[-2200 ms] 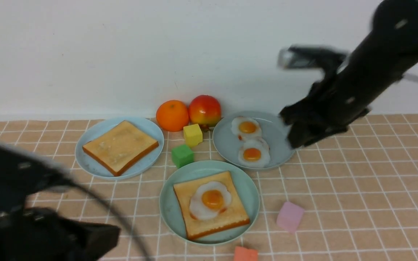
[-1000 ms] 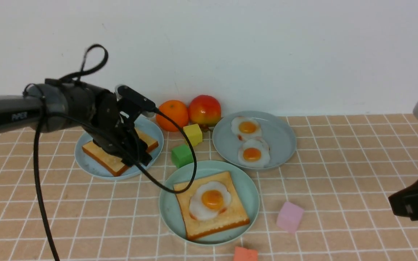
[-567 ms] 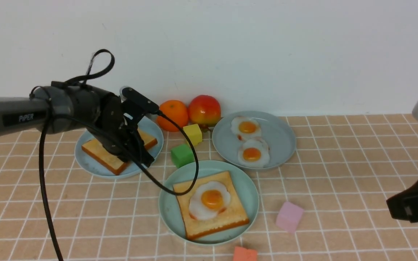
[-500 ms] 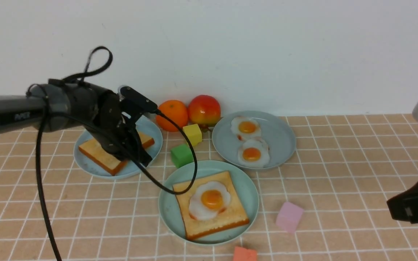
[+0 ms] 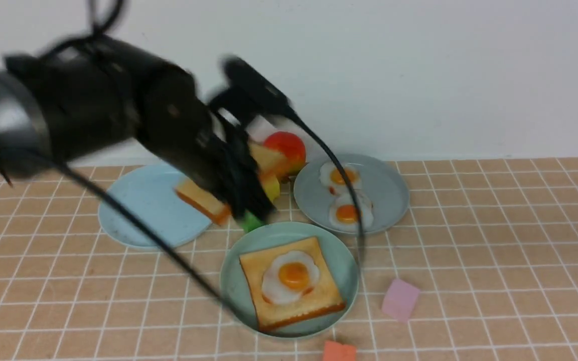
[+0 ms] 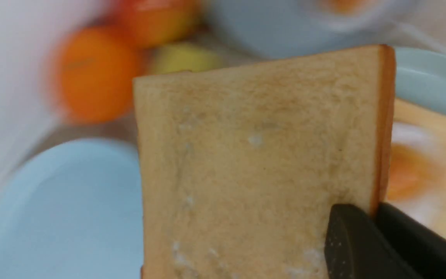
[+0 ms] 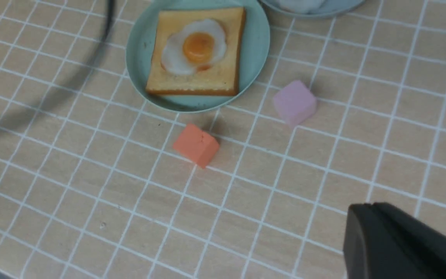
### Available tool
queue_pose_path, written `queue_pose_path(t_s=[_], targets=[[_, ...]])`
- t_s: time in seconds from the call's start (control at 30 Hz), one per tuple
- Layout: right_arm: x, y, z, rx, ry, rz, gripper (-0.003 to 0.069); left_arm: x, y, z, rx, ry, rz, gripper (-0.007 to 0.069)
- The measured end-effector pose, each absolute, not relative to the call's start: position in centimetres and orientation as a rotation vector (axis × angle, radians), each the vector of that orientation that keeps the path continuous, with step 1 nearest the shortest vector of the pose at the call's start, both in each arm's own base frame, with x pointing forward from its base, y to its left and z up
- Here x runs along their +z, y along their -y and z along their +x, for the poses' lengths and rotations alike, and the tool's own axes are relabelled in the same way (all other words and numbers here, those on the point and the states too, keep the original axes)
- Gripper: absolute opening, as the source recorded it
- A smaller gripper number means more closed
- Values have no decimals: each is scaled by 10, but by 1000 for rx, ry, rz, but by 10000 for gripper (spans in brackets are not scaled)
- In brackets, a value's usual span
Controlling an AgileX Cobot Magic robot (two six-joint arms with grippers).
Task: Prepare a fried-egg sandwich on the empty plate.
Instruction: Use the left arm to place a slice of bread on the fried egg in the middle
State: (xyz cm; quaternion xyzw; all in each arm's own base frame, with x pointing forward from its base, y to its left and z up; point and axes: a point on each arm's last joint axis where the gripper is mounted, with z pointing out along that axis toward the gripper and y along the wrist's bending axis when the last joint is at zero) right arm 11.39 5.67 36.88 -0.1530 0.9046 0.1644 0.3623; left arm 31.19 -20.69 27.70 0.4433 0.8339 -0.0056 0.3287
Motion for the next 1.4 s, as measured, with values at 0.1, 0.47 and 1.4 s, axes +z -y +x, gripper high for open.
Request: queue_pose_path(t_s=[0.1, 0.47, 1.4], targets=[[374, -49, 93, 408, -2300, -409, 22, 257, 231, 288, -4, -2097, 1366, 17], [385, -34, 47, 422, -2171, -403, 22, 223, 249, 286, 20, -2058, 1502, 17], [383, -31, 43, 403, -2193, -399, 51, 193, 255, 288, -13, -2118, 1580, 169]])
